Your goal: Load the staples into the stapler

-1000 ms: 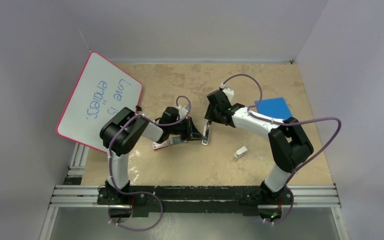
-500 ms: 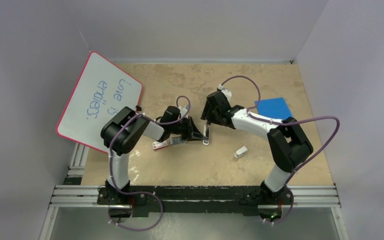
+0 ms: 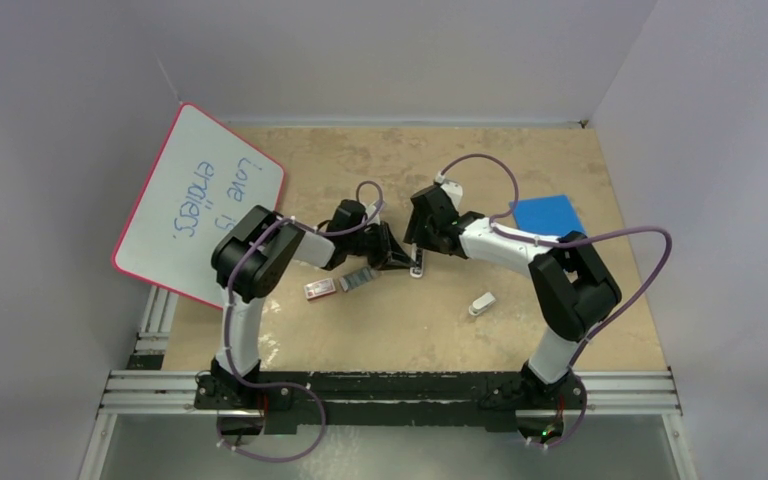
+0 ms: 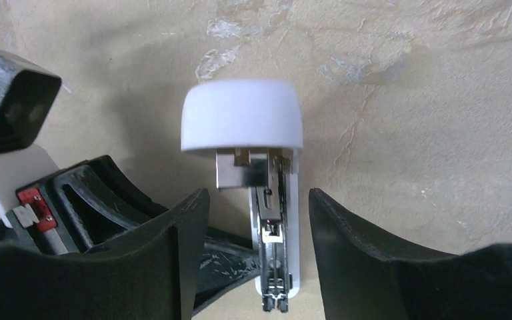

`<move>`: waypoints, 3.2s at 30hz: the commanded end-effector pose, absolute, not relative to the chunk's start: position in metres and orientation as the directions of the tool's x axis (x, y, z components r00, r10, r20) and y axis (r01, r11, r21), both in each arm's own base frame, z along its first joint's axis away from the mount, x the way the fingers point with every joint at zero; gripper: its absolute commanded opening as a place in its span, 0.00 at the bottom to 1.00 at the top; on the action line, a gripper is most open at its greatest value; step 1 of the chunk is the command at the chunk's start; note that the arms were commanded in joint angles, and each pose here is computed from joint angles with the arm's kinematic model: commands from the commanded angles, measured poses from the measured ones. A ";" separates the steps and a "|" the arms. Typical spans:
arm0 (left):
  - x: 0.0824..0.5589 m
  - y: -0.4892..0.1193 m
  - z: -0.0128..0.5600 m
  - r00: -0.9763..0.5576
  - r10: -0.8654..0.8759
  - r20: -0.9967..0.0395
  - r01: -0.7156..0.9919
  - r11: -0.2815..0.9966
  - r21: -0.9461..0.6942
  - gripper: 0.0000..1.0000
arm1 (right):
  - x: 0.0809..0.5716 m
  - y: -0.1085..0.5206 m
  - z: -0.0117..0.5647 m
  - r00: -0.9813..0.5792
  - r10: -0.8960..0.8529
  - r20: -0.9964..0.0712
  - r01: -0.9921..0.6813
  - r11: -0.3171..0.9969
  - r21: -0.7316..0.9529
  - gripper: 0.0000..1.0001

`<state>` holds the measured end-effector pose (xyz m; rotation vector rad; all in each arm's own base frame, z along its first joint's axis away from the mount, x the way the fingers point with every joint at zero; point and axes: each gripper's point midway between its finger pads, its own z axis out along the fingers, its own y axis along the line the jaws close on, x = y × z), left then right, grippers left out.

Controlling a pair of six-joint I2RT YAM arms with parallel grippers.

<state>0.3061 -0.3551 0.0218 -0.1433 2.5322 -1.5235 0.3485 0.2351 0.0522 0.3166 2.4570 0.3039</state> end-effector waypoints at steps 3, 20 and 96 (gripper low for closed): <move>0.328 -0.341 0.005 -0.966 -0.217 -0.139 -0.004 0.553 -0.833 0.14 | 0.359 0.236 0.089 -0.714 0.317 -0.624 0.142 0.939 0.313 0.59; 0.337 -0.325 0.007 -0.965 -0.176 -0.196 0.029 0.668 -0.743 0.26 | 0.334 0.227 0.130 -0.706 0.332 -0.626 0.099 0.921 0.377 0.60; 0.247 -0.302 0.115 -0.913 -0.056 -0.403 0.314 0.534 -0.785 0.64 | 0.263 0.173 0.042 -0.830 0.299 -0.471 0.235 0.953 0.191 0.30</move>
